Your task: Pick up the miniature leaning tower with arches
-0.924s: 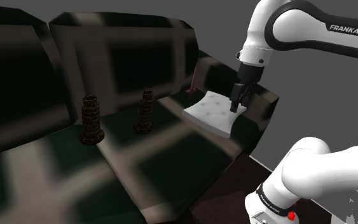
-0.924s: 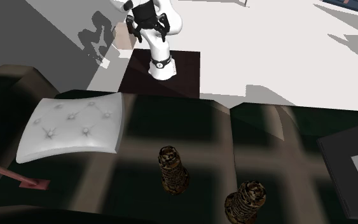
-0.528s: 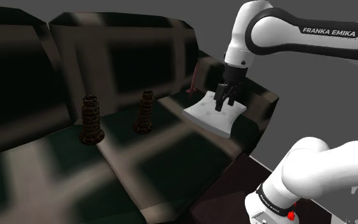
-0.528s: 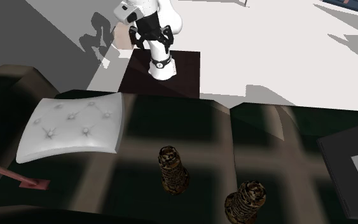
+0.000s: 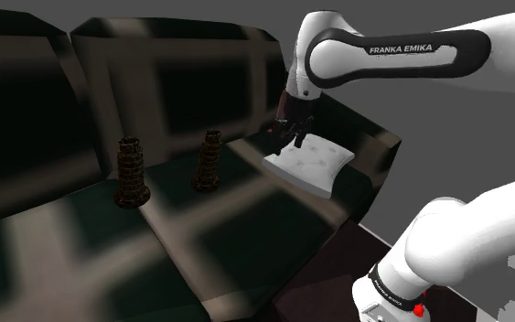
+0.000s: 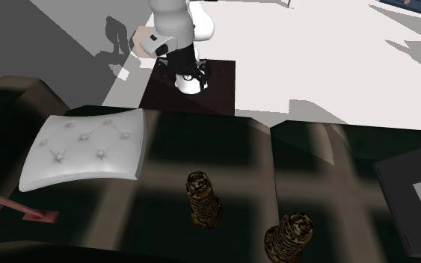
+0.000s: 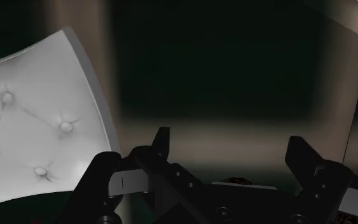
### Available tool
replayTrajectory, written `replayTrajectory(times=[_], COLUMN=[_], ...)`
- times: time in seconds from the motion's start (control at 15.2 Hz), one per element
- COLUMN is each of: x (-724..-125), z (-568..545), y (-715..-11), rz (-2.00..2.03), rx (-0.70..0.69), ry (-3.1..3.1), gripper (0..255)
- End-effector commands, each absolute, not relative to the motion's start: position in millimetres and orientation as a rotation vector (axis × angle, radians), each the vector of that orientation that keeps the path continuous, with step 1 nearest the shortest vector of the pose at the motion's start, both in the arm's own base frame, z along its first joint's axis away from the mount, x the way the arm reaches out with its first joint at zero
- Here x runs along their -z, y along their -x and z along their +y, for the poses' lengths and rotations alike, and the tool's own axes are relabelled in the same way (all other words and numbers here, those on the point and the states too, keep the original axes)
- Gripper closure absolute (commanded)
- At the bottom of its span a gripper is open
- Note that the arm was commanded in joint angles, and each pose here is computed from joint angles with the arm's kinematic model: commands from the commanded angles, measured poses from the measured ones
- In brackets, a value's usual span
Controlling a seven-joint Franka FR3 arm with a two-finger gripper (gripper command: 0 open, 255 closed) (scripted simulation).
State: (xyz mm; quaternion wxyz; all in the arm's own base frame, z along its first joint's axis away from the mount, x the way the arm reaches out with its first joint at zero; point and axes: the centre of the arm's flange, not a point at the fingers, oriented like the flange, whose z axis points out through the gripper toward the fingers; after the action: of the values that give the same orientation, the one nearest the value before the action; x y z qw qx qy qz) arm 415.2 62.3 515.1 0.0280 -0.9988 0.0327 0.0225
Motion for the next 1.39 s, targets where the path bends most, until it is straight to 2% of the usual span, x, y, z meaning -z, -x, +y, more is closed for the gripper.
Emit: replayTrajectory(times=[0.0, 1.19, 1.32], x=[-506.5, -458.6, -453.1], z=[76.0, 140.1, 140.6], y=[-436.9, -640.8, -642.5], rz=[0.116, 0.251, 0.252], rx=[-0.042, 0.191, 0.193], ry=[3.088, 3.132, 3.132], gripper=[0, 0, 0])
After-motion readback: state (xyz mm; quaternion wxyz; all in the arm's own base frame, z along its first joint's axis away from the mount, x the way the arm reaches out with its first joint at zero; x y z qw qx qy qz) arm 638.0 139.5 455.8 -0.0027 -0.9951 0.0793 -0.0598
